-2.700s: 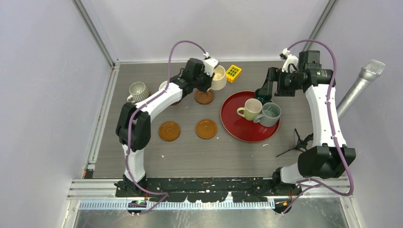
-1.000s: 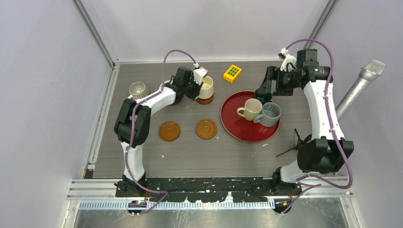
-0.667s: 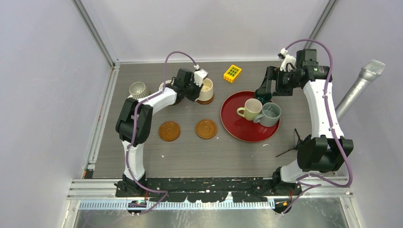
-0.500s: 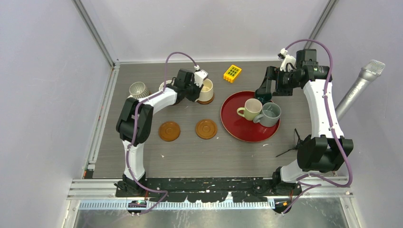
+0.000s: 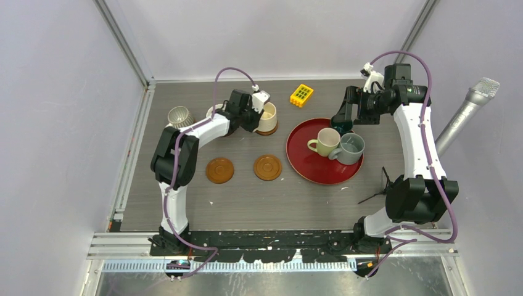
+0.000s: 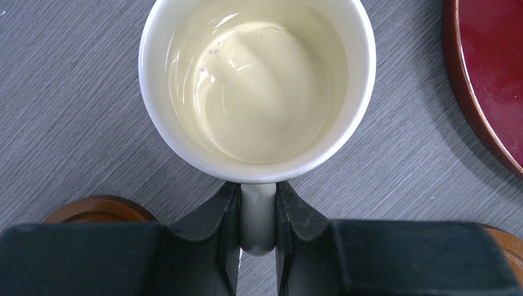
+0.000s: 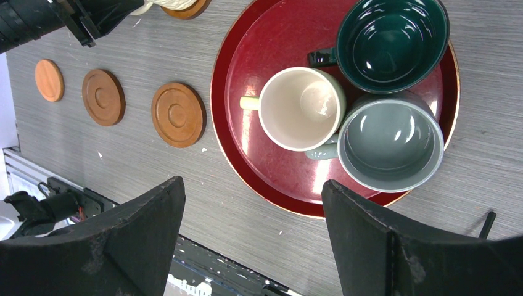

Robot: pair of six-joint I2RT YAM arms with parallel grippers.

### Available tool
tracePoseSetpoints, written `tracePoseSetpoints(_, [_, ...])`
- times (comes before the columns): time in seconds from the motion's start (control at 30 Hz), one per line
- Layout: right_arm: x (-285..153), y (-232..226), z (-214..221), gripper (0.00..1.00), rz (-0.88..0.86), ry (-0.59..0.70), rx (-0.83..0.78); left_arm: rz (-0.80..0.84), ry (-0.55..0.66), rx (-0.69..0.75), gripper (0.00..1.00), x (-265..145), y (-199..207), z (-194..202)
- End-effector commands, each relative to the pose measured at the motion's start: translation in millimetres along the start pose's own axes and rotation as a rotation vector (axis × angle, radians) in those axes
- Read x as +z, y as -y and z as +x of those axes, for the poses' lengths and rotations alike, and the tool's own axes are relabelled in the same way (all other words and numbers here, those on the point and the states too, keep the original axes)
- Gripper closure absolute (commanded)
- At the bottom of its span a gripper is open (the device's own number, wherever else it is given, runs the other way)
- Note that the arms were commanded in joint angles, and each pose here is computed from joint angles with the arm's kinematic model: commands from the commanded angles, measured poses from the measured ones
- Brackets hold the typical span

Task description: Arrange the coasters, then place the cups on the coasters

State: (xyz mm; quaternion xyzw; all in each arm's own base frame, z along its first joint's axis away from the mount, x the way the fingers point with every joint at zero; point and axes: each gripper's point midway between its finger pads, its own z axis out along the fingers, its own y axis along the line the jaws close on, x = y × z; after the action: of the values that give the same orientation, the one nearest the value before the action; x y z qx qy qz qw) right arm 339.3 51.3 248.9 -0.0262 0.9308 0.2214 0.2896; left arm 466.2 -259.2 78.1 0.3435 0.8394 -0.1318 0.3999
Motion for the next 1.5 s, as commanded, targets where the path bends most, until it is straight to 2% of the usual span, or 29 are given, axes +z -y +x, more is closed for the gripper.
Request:
tracePoseSetpoints(0.0, [-8,-4,-15,0.14,-0.003,0.049,-0.026,0.011,0.077,0.008,0.82,-10,1,-26])
tracePoseSetpoints(0.17, [-8,-4,-15,0.14,-0.005,0.05,-0.025,0.019,0.078,-0.001,0.78,-14,4,-26])
tracePoseSetpoints(0.7, [-8,-6,-14,0.14,-0.014,0.052,-0.023,0.045,0.066,-0.013,0.77,-18,12,-21])
tracePoseSetpoints(0.93, [-9,-7,-14,0.14,-0.014,0.056,-0.024,0.038,0.045,-0.018,0.59,-18,11,-17])
tracePoseSetpoints(1.47, [-9,-9,-13,0.14,-0.028,0.06,-0.015,0.056,0.043,-0.018,0.6,-33,18,-13])
